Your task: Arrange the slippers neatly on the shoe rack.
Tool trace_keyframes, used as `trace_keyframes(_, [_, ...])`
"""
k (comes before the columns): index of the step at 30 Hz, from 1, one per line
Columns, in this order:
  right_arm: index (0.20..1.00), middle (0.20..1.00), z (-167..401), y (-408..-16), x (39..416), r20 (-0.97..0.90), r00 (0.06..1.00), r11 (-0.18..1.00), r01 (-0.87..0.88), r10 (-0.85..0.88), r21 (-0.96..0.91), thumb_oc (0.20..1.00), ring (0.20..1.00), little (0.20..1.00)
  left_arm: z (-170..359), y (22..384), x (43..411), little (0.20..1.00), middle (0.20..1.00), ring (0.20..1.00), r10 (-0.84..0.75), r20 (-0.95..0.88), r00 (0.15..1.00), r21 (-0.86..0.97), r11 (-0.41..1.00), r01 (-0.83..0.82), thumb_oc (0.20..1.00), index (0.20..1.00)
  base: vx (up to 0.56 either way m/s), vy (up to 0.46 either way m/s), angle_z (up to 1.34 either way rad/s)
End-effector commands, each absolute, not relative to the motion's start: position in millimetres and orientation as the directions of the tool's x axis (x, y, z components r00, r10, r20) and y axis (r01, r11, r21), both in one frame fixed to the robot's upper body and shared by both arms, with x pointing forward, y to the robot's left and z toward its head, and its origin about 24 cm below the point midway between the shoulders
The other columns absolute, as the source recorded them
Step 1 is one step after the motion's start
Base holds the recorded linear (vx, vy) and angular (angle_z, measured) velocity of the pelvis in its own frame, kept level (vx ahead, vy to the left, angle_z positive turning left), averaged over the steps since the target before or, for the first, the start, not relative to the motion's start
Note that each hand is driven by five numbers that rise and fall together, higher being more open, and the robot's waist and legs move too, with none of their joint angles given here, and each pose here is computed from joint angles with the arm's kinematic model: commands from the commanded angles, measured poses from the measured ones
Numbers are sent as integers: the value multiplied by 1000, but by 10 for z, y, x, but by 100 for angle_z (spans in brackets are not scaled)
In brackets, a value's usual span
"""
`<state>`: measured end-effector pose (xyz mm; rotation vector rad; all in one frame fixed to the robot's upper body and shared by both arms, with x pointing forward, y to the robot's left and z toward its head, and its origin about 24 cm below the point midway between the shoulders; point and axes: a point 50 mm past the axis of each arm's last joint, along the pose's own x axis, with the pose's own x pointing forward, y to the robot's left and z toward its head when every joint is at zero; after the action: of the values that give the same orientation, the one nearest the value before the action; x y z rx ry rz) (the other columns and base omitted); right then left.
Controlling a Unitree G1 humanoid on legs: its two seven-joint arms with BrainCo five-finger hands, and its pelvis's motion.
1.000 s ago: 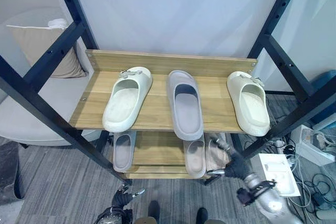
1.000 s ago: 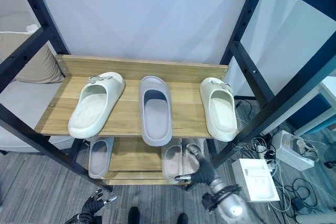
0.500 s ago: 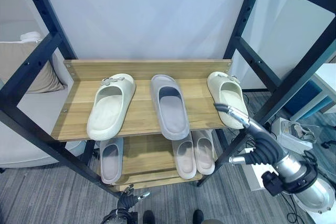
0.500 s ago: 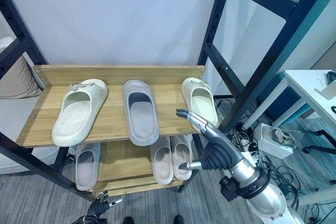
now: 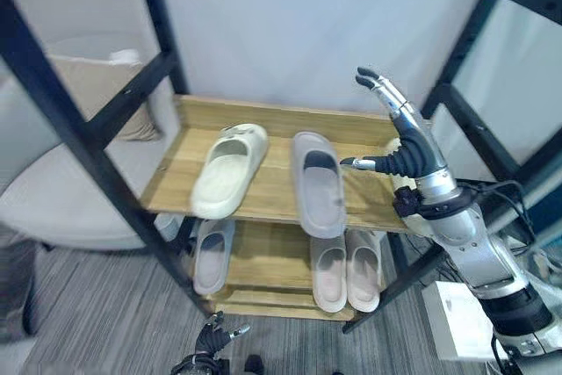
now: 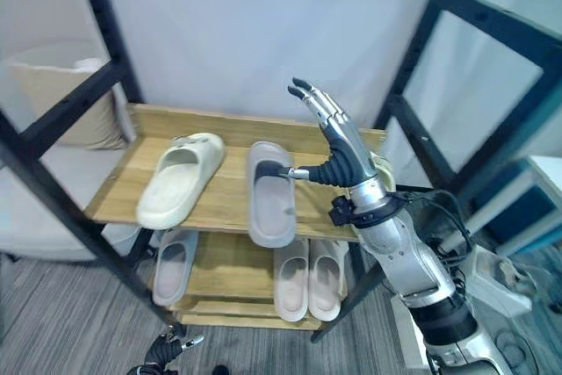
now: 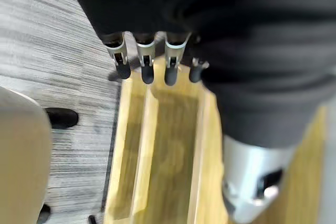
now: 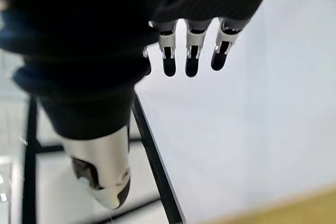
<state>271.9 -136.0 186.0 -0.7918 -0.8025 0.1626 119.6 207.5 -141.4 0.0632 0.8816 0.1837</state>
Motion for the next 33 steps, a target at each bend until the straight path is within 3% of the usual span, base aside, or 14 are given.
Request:
trace_keyframes(1, [1000, 1000, 2125, -1334, 2767, 673, 626, 711, 256, 394, -655, 1000, 1000, 1000, -1340, 2136, 1384, 1000, 1000, 1000, 198, -720, 666, 135, 980, -145, 1000, 1000, 58, -7, 15])
trace_keyframes(5, [1000, 1000, 1990, -1422, 2894, 621, 698, 687, 255, 356, -681, 1000, 1000, 1000, -1348, 2212, 1310, 1000, 1000, 1000, 210, -728, 653, 140, 977, -159, 1000, 1000, 52, 6, 14])
trace_keyframes(16, [1000, 1000, 1751, -1594, 2982, 533, 785, 626, 249, 316, -739, 1000, 1000, 1000, -1308, 2248, 1364, 1000, 1000, 1000, 211, -707, 675, 159, 977, -139, 1000, 1000, 23, 12, 13])
trace_keyframes(21, [1000, 1000, 1685, -1668, 3165, 497, 823, 527, 303, 276, -794, 1000, 1000, 1000, -1257, 2201, 1451, 1000, 1000, 1000, 187, -678, 711, 152, 982, -113, 1000, 1000, -7, 1, 0])
trace_keyframes(22, [909, 909, 1710, -1691, 3207, 503, 824, 505, 327, 262, -799, 909, 909, 909, -1259, 2188, 1462, 1000, 1000, 1000, 182, -678, 712, 152, 983, -106, 1000, 1000, -39, 7, -2])
trace_keyframes(23, [573, 573, 1717, -1730, 3257, 508, 828, 471, 359, 238, -806, 573, 573, 573, -1250, 2179, 1488, 1000, 1000, 1000, 181, -673, 717, 153, 983, -104, 1000, 1000, -40, 3, -1])
trace_keyframes(25, [398, 398, 1760, -1826, 3343, 508, 837, 375, 412, 205, -830, 398, 398, 398, -1218, 2155, 1548, 1000, 1000, 1000, 169, -657, 735, 149, 984, -93, 1000, 1000, -42, 1, 1])
trace_keyframes(27, [313, 313, 1801, -1845, 3382, 522, 833, 358, 438, 182, -825, 313, 313, 313, -1204, 2149, 1573, 1000, 1000, 1000, 170, -650, 741, 146, 984, -98, 1000, 1000, -51, 1, -2])
trace_keyframes(29, [282, 282, 1832, -1855, 3443, 533, 834, 353, 460, 144, -815, 282, 282, 282, -1205, 2144, 1581, 1000, 1000, 1000, 172, -652, 738, 145, 984, -101, 1000, 1000, -63, 4, -1])
trace_keyframes(30, [200, 200, 1850, -1839, 3458, 542, 828, 354, 469, 141, -809, 200, 200, 200, -1210, 2140, 1581, 1000, 1000, 1000, 174, -654, 737, 143, 984, -105, 1000, 1000, -44, 8, 0])
trace_keyframes(33, [200, 200, 1855, -1788, 3522, 533, 835, 371, 456, 135, -809, 200, 200, 200, -1213, 2092, 1600, 1000, 1000, 1000, 162, -654, 739, 131, 986, -100, 1000, 1000, -66, 16, 1])
